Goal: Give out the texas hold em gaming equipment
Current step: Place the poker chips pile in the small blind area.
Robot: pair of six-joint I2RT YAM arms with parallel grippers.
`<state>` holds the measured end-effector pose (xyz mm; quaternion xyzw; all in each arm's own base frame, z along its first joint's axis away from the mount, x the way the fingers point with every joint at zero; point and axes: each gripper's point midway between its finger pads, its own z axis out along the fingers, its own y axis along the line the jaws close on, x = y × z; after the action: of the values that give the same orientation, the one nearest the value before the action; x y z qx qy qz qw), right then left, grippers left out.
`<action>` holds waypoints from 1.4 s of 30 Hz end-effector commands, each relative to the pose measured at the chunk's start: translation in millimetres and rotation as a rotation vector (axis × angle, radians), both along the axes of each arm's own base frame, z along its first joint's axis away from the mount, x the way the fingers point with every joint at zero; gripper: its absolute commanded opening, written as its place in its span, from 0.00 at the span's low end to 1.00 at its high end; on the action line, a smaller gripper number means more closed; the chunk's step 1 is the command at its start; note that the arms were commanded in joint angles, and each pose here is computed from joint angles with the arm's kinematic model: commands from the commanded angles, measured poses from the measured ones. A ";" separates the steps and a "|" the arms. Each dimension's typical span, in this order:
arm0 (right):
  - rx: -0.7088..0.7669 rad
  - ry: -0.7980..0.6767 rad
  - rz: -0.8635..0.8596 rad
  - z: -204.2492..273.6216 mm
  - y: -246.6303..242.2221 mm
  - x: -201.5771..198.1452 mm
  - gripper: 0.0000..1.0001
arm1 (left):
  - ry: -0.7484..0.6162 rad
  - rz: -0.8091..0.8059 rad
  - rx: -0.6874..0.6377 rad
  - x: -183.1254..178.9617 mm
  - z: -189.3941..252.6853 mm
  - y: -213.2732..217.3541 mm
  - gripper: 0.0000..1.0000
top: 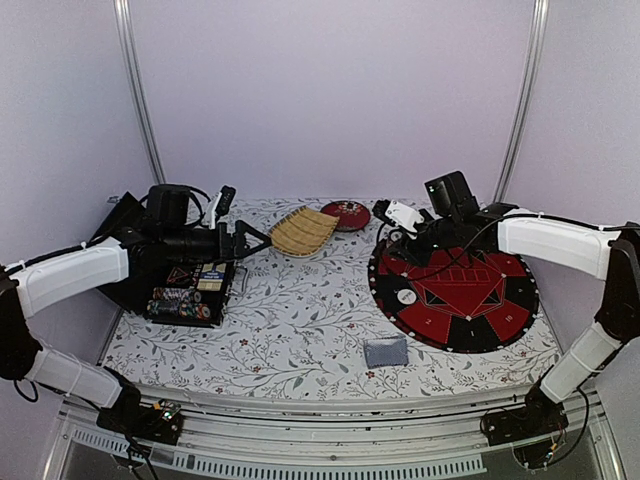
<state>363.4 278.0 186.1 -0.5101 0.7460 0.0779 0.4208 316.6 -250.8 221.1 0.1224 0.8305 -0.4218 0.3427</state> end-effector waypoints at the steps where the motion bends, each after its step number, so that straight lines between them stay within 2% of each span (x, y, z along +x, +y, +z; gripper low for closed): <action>1: 0.049 0.014 -0.072 -10.4 -7.8 20.9 0.02 | -0.012 0.035 0.042 2.8 -5.2 9.6 0.98; 6: 0.065 0.018 -0.113 -16.7 -15.7 29.8 0.02 | -0.019 0.069 0.095 11.1 -9.3 15.8 0.98; 13: 0.062 0.024 -0.159 -25.1 -26.8 40.2 0.02 | -0.060 0.151 0.340 52.0 -20.9 43.3 0.98; 20: 0.072 0.022 -0.189 -29.4 -29.8 52.9 0.02 | -0.139 0.331 0.518 101.5 -28.6 81.4 0.98; 24: 0.068 0.018 -0.212 -29.4 -33.6 61.2 0.02 | -0.099 0.373 0.524 110.3 -33.1 94.4 0.98; 30: 0.076 0.011 -0.235 -28.2 -40.7 68.9 0.02 | -0.179 0.376 0.599 122.4 -14.2 100.3 0.98; 34: 0.080 0.015 -0.249 -30.2 -46.4 74.0 0.02 | -0.181 0.410 0.622 133.6 -16.8 104.8 0.98; 38: 0.084 0.026 -0.256 -32.8 -51.3 76.0 0.02 | -0.152 0.399 0.640 130.2 -30.0 109.1 0.98; 42: 0.089 0.037 -0.265 -34.4 -56.3 77.2 0.02 | -0.179 0.423 0.649 126.4 -27.0 115.0 0.98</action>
<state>426.2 220.2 133.9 -0.4011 0.8182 0.0548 0.4082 444.4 -147.6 194.7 0.0889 0.8970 -0.0661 0.4280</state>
